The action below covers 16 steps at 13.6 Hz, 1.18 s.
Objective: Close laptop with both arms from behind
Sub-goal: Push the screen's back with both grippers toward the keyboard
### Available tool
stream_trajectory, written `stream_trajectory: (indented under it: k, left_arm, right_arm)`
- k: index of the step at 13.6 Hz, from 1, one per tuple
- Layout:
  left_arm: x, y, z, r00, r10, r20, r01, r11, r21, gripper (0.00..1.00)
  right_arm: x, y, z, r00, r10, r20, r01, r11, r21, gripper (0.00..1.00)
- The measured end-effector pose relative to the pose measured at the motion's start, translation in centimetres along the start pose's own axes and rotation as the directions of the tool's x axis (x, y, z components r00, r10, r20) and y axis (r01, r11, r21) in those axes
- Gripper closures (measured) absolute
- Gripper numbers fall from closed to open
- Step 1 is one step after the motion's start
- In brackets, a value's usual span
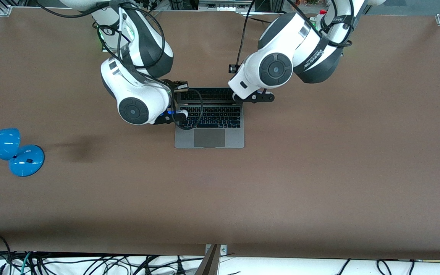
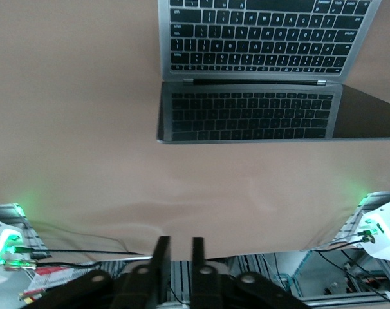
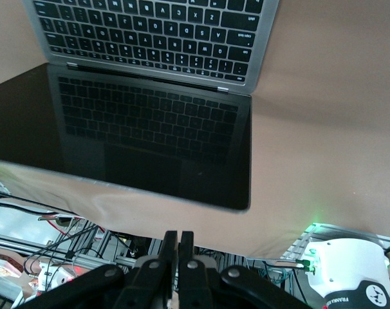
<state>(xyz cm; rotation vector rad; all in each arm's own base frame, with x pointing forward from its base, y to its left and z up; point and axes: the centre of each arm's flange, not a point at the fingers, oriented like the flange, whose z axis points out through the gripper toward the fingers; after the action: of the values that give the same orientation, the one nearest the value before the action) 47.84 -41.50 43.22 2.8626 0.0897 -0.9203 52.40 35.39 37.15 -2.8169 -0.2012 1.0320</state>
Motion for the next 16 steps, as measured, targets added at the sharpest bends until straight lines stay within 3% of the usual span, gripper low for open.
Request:
stream_trajectory:
  k: [1,2,5,16]
  left_arm:
    - [0.6,0.0,0.4,1.0,-0.016,0.009,0.016,1.0,-0.011,0.98]
    - [1.2,0.1,0.7,0.999,-0.04,0.012,0.041,0.999,-0.02,0.99]
    - [2.8,0.4,2.2,0.994,-0.107,0.018,0.108,0.994,-0.023,0.99]
    - [5.9,0.9,5.3,0.985,-0.17,0.018,0.17,0.985,-0.03,0.99]
  right_arm:
    - [0.5,0.0,0.6,1.0,0.003,0.011,-0.003,1.0,-0.003,0.92]
    - [0.8,0.0,1.0,1.0,0.005,0.019,-0.005,1.0,-0.006,0.92]
    - [1.3,0.0,1.7,0.999,0.008,0.032,-0.008,1.0,-0.01,0.93]
    - [2.1,0.4,2.2,0.999,0.018,0.043,-0.018,1.0,-0.009,0.93]
